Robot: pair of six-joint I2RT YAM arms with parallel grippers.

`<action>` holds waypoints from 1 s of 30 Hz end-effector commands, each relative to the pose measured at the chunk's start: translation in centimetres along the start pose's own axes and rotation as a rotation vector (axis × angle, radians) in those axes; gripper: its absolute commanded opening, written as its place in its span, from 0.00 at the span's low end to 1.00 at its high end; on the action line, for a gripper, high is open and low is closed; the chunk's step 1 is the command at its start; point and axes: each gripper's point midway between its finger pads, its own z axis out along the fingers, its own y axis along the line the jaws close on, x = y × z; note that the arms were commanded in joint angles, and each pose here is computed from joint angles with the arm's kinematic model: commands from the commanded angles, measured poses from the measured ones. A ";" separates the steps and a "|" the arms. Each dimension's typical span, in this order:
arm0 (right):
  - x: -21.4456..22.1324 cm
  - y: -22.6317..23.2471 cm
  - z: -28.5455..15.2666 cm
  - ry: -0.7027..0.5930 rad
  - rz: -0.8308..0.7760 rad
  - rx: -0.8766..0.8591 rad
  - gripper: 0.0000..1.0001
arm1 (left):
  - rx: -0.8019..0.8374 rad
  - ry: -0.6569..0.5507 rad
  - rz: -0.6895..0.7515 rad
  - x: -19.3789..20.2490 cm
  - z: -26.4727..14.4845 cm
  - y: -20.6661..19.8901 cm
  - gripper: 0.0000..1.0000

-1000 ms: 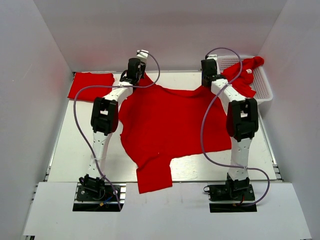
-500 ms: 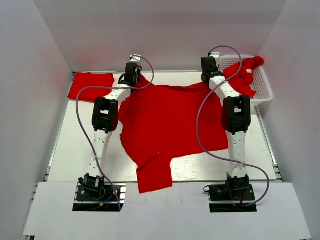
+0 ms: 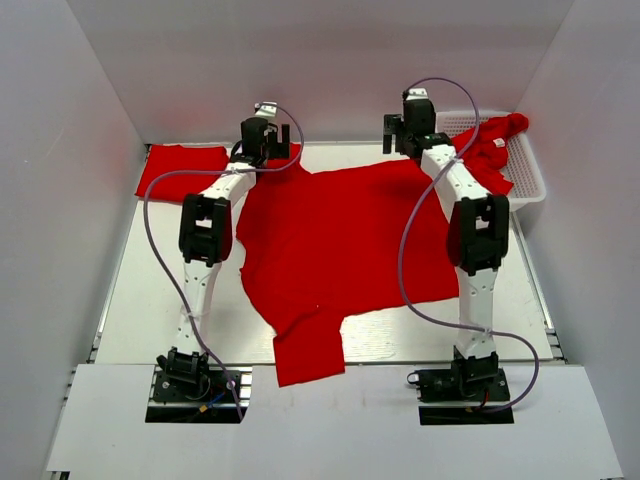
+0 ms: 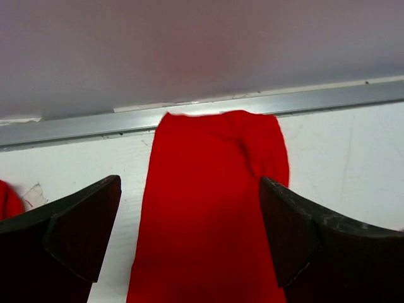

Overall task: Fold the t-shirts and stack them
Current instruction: Flatten out the tshirt

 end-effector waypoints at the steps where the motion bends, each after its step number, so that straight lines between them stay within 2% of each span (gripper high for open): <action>1: -4.5 3.7 -6.3 -0.059 -0.038 -0.208 0.90 | 0.075 -0.107 -0.014 -9.9 -5.6 -1.9 1.00; 2: -4.2 3.9 -7.3 -0.046 -0.036 -0.216 0.90 | 0.091 -0.116 -0.023 -11.3 -7.0 -2.1 1.00; 3: -2.6 4.1 -7.6 -0.001 -0.035 -0.218 0.90 | 0.109 -0.066 -0.027 -10.4 -7.8 -2.8 1.00; 4: -3.4 3.9 -9.7 -0.014 -0.018 -0.220 0.90 | 0.120 -0.050 -0.054 -10.8 -8.8 -3.0 1.00; 5: -0.1 3.7 -9.4 0.065 -0.015 -0.211 0.90 | 0.117 0.000 -0.075 -9.7 -9.5 -2.9 1.00; 6: 0.8 3.6 -10.1 0.095 0.033 -0.202 0.90 | 0.127 0.051 -0.093 -9.7 -11.6 -3.0 1.00; 7: 0.0 3.2 -12.4 0.076 0.052 -0.206 0.90 | 0.140 0.084 -0.105 -9.3 -12.7 -3.2 1.00; 8: 4.9 2.7 -12.2 0.182 0.058 -0.185 0.90 | 0.151 0.167 -0.135 -6.6 -13.7 -3.5 1.00; 9: 3.9 2.2 -14.4 0.146 0.105 -0.181 0.90 | 0.168 0.245 -0.154 -4.4 -16.1 -3.6 1.00; 10: 8.8 2.0 -14.5 0.246 0.111 -0.168 0.90 | 0.197 0.233 -0.160 -5.2 -18.5 -4.4 1.00; 11: 9.8 1.8 -15.0 0.265 0.133 -0.159 0.90 | 0.200 0.301 -0.172 -2.2 -18.6 -4.5 1.00; 12: 10.1 1.4 -16.1 0.262 0.132 -0.158 0.90 | 0.219 0.330 -0.167 -0.9 -20.0 -5.2 1.00; 13: 12.7 1.1 -16.5 0.319 0.139 -0.143 0.90 | 0.215 0.358 -0.166 0.4 -21.0 -4.9 1.00; 15: 13.7 0.3 -18.4 0.333 0.155 -0.125 0.90 | 0.181 0.452 -0.199 4.3 -24.4 -4.7 1.00; 16: 17.2 -0.3 -19.0 0.405 0.146 -0.093 0.90 | 0.172 0.477 -0.205 5.5 -25.5 -4.7 1.00; 17: 17.1 -0.8 -19.9 0.388 0.156 -0.080 0.90 | 0.169 0.545 -0.202 8.7 -26.9 -4.5 1.00; 18: 17.9 -0.9 -20.2 0.400 0.157 -0.076 0.90 | 0.169 0.530 -0.214 8.3 -28.1 -4.3 1.00; 19: 20.6 -1.4 -20.6 0.454 0.159 -0.059 0.90 | 0.169 0.568 -0.214 9.9 -29.2 -4.6 1.00; 23: 23.3 -1.3 -21.3 0.495 0.181 -0.067 0.90 | 0.167 0.578 -0.206 11.6 -30.6 -5.1 1.00; 30: 25.4 -1.4 -19.9 0.526 0.183 -0.042 0.90 | 0.052 0.744 -0.258 17.4 -29.1 -4.4 1.00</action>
